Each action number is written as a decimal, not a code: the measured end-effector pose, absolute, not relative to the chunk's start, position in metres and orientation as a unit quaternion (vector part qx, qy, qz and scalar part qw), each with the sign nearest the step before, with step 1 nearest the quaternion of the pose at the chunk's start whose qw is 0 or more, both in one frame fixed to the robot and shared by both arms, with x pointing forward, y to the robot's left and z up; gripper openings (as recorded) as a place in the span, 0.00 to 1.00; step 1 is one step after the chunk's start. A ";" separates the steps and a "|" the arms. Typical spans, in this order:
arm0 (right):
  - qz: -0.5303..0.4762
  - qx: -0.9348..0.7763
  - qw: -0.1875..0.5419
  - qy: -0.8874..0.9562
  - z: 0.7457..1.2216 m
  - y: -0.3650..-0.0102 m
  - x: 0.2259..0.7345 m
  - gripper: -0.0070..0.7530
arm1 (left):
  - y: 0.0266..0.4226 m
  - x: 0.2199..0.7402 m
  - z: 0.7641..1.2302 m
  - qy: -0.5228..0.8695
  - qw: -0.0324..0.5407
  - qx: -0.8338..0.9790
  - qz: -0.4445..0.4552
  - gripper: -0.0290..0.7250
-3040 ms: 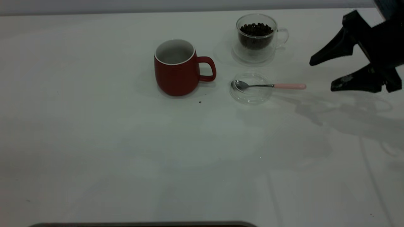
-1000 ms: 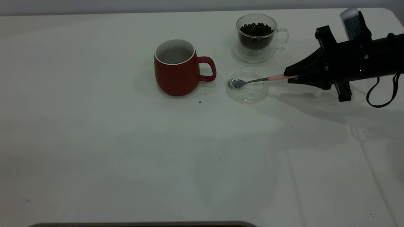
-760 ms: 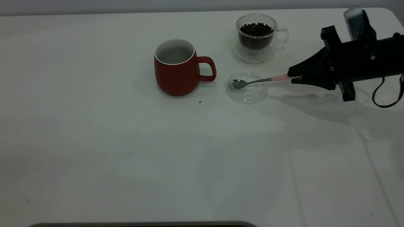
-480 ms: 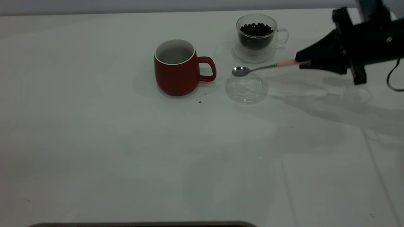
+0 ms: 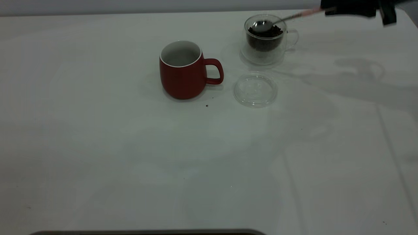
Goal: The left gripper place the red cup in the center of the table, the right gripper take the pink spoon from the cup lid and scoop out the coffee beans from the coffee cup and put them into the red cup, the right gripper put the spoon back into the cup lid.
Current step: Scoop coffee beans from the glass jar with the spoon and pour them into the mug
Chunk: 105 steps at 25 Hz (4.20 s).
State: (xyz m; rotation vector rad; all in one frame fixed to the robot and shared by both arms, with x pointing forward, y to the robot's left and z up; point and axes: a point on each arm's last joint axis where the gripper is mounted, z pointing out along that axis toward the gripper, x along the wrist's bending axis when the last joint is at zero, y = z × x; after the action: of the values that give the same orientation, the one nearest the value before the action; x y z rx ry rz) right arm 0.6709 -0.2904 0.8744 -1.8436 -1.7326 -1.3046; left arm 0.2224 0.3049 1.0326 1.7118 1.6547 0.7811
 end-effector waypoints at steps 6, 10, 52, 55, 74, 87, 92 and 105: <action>-0.440 -0.637 0.127 -0.620 0.874 -0.299 0.713 0.16 | 0.305 0.222 1.033 0.627 0.313 0.649 0.296 0.82; -0.439 -0.635 0.124 -0.623 0.855 -0.301 0.730 0.16 | 0.305 0.222 1.033 0.628 0.313 0.649 0.296 0.82; -0.466 -0.701 0.296 -0.451 0.790 -0.329 0.723 0.16 | 0.305 0.222 1.033 0.627 0.312 0.649 0.296 0.82; -0.480 -0.699 0.291 -0.444 0.791 -0.334 0.724 0.16 | 0.305 0.222 1.033 0.627 0.312 0.649 0.296 0.82; -0.480 -0.701 0.289 -0.442 0.788 -0.340 0.722 0.15 | 0.305 0.222 1.033 0.627 0.312 0.649 0.296 0.82; -0.470 -0.684 0.287 -0.478 0.818 -0.322 0.726 0.15 | 0.305 0.222 1.033 0.628 0.312 0.649 0.296 0.82; -0.467 -0.670 0.295 -0.496 0.827 -0.298 0.728 0.15 | 0.305 0.222 1.033 0.628 0.312 0.649 0.296 0.82; -0.447 -0.628 0.331 -0.545 0.833 -0.220 0.723 0.15 | 0.305 0.222 1.033 0.628 0.312 0.649 0.296 0.82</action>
State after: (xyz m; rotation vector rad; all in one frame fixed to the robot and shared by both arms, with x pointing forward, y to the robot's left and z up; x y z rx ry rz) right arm 0.7226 -0.2199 0.8332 -1.6418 -1.4244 -1.1673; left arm 0.2223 0.3050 1.0326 1.7117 1.6563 0.7811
